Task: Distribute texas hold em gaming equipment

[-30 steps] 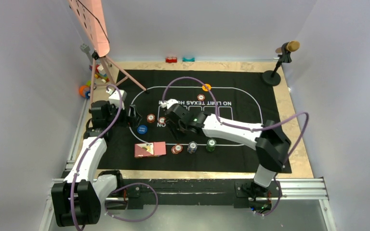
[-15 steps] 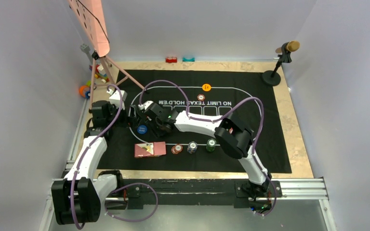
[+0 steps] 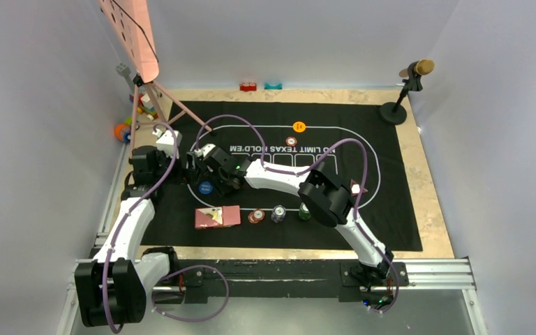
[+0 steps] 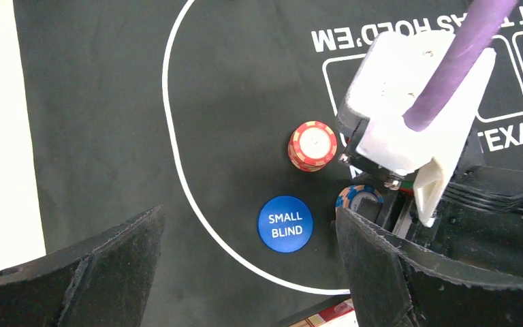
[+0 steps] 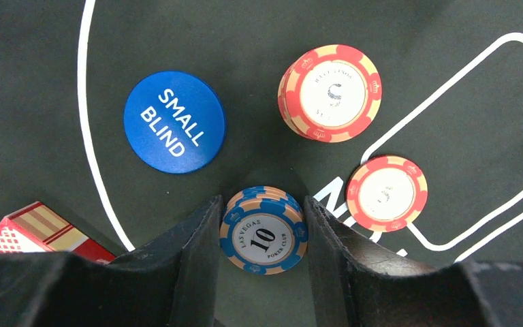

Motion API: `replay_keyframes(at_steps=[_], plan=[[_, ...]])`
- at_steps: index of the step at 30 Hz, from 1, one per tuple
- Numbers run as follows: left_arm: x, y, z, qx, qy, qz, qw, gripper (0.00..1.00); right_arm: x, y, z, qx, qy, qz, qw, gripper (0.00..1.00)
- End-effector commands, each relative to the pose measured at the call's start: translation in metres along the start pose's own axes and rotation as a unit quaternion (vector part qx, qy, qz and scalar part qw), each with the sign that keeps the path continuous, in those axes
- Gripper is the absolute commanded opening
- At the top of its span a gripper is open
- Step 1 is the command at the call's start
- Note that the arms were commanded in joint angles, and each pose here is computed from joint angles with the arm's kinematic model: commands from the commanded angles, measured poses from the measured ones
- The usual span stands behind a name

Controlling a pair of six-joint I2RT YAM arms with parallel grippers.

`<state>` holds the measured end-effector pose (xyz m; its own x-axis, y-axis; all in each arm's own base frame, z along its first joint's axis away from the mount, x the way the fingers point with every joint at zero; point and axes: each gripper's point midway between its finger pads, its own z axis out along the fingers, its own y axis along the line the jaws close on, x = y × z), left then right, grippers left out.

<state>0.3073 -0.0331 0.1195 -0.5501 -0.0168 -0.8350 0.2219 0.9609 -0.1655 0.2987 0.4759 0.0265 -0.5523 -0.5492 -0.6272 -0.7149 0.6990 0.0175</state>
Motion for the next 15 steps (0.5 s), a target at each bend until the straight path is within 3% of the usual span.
replay_keyframes(at_steps=[1,5,15], plan=[[-0.022,-0.015,-0.005,0.034,-0.035,0.015,0.999,1.0,-0.018,0.01,-0.004,-0.019,-0.025,-0.006,0.999,0.22],[-0.022,-0.015,-0.004,0.035,-0.034,0.014,0.999,1.0,-0.017,0.01,-0.009,-0.021,-0.027,-0.008,0.999,0.4],[-0.021,-0.01,-0.003,0.024,-0.027,-0.002,0.999,1.0,-0.047,0.015,-0.051,-0.043,-0.071,-0.009,0.996,0.62]])
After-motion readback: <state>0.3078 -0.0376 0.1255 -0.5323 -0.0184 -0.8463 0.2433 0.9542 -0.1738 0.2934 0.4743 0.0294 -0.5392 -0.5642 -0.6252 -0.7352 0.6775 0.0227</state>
